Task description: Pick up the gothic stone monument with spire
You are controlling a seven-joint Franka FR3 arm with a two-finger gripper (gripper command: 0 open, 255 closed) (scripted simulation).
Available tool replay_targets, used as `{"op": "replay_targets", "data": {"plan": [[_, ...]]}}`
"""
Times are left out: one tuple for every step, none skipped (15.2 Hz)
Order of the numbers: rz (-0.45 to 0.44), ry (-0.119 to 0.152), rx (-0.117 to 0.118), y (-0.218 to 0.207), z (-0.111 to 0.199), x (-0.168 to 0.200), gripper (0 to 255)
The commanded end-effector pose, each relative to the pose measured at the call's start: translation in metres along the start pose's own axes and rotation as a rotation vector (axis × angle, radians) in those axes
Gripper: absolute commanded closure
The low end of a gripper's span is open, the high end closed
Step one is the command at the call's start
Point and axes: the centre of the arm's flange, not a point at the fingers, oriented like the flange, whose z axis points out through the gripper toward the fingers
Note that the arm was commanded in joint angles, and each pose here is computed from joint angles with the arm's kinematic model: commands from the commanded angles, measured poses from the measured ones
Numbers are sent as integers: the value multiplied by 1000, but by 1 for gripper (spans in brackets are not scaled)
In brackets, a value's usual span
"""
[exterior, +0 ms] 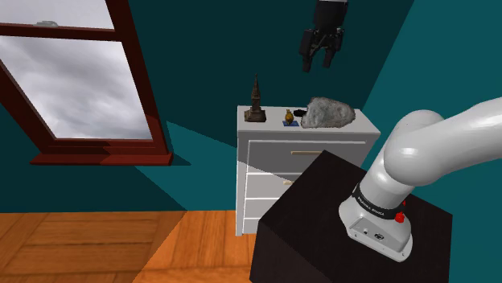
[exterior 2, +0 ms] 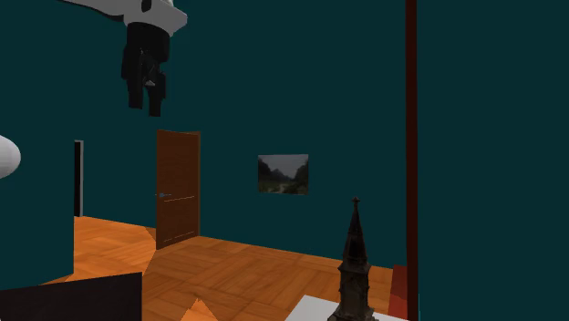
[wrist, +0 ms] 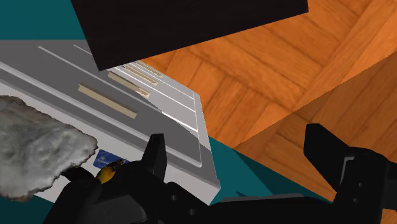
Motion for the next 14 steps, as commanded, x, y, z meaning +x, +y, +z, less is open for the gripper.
{"op": "replay_targets", "data": {"plan": [[0,0,0,0,0,0,0],[-26,5,1,9,7,7,0],[-52,10,3,17,14,13,0],[-78,15,4,26,21,21,0],[-104,20,5,34,27,28,0],[-130,25,6,42,34,36,0],[-157,30,8,49,41,43,0],[-183,35,9,57,48,51,0],[-209,40,10,64,54,60,0],[-235,45,11,71,61,68,0],[-261,51,13,78,67,77,0],[-287,56,14,85,74,86,0],[-313,61,15,91,81,95,0],[-339,66,16,97,87,104,0]]}}
